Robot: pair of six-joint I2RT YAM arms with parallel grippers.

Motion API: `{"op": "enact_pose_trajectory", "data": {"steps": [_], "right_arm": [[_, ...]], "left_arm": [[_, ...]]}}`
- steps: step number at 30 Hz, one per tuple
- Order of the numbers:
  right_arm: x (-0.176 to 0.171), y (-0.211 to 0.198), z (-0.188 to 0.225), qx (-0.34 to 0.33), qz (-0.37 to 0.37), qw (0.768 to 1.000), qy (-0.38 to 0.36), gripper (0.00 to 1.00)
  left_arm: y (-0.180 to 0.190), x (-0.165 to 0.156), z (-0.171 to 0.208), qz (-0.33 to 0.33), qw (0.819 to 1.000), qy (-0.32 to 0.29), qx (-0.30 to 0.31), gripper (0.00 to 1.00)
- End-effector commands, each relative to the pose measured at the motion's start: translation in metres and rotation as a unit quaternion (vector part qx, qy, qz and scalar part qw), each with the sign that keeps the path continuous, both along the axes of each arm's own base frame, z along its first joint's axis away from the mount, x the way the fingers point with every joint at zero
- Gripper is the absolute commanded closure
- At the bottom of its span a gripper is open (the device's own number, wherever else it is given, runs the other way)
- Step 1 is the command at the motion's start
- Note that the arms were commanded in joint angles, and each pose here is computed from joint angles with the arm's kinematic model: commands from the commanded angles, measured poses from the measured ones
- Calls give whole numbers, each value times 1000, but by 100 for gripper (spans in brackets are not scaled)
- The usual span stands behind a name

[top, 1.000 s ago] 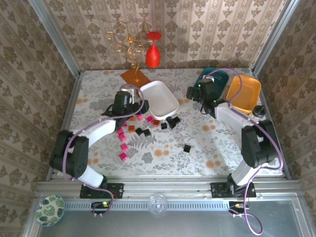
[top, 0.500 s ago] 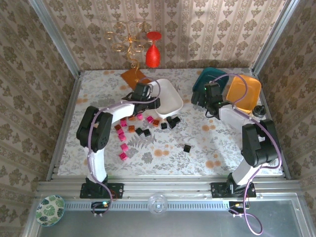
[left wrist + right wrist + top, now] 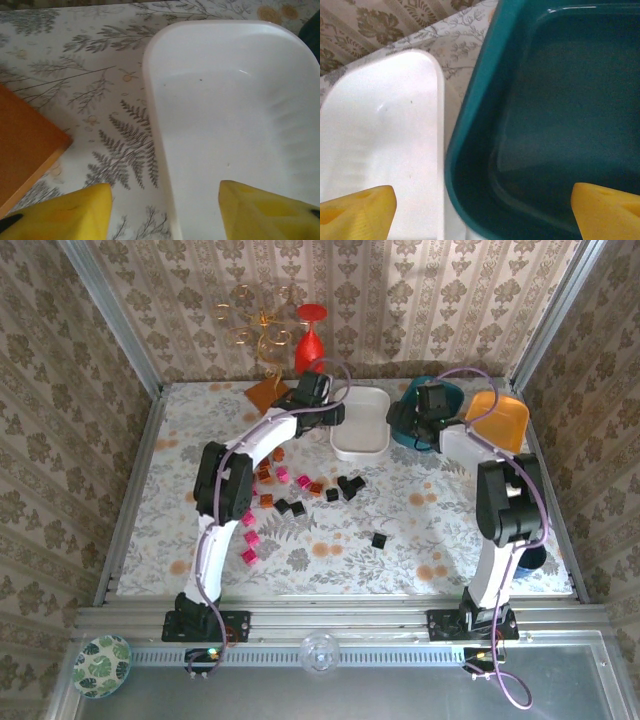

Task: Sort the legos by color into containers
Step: Move the container to the top-center of the table.

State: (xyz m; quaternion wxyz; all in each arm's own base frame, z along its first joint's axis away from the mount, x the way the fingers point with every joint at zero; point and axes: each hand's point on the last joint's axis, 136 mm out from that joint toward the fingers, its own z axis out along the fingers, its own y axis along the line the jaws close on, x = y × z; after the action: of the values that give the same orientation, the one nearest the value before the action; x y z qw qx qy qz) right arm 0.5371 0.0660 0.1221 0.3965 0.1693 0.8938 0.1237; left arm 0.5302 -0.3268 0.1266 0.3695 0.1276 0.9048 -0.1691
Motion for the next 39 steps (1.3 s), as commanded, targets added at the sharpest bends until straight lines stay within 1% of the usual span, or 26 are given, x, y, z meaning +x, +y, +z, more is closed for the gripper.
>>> {"op": "enact_pose_trajectory", "data": {"steps": [1,4,7,10,13,15,19,22,23,25,29,32,36,39], "right_arm": [[23,5,-9,70,22,997,9,8],[42,18,-13,86,53,995,27,8],[39,34,-28,111,95,987,63,8],[20,49,-32,139,139,977,82,8],[-8,58,-31,146,179,967,107,8],[-31,60,-34,152,199,959,134,10],[-71,62,-33,162,218,950,153,12],[-86,61,-21,159,222,952,140,12],[-84,61,-15,159,219,954,130,12],[-69,55,-11,152,198,961,116,10],[-25,26,-30,97,112,981,129,8],[-1,20,-41,89,82,984,134,6],[27,24,-39,98,73,986,113,5],[48,48,-33,134,111,980,98,5]], "left_arm": [[29,-20,43,9,999,-37,23,36],[44,-47,51,19,999,-49,2,31],[58,-76,50,27,998,-52,-22,28],[72,-102,41,37,998,-50,-33,26],[86,-122,27,46,997,-43,-35,25],[94,-132,18,53,997,-36,-33,25],[102,-148,8,54,998,-28,-30,24],[108,-157,6,56,998,-31,-28,24],[109,-159,6,57,998,-31,-27,24],[112,-162,3,58,998,-30,-24,24],[114,-170,4,57,998,-27,-25,24],[116,-179,6,55,998,-29,-23,24],[122,-186,8,57,998,-33,-17,24],[124,-188,9,57,998,-36,-14,23]]}}
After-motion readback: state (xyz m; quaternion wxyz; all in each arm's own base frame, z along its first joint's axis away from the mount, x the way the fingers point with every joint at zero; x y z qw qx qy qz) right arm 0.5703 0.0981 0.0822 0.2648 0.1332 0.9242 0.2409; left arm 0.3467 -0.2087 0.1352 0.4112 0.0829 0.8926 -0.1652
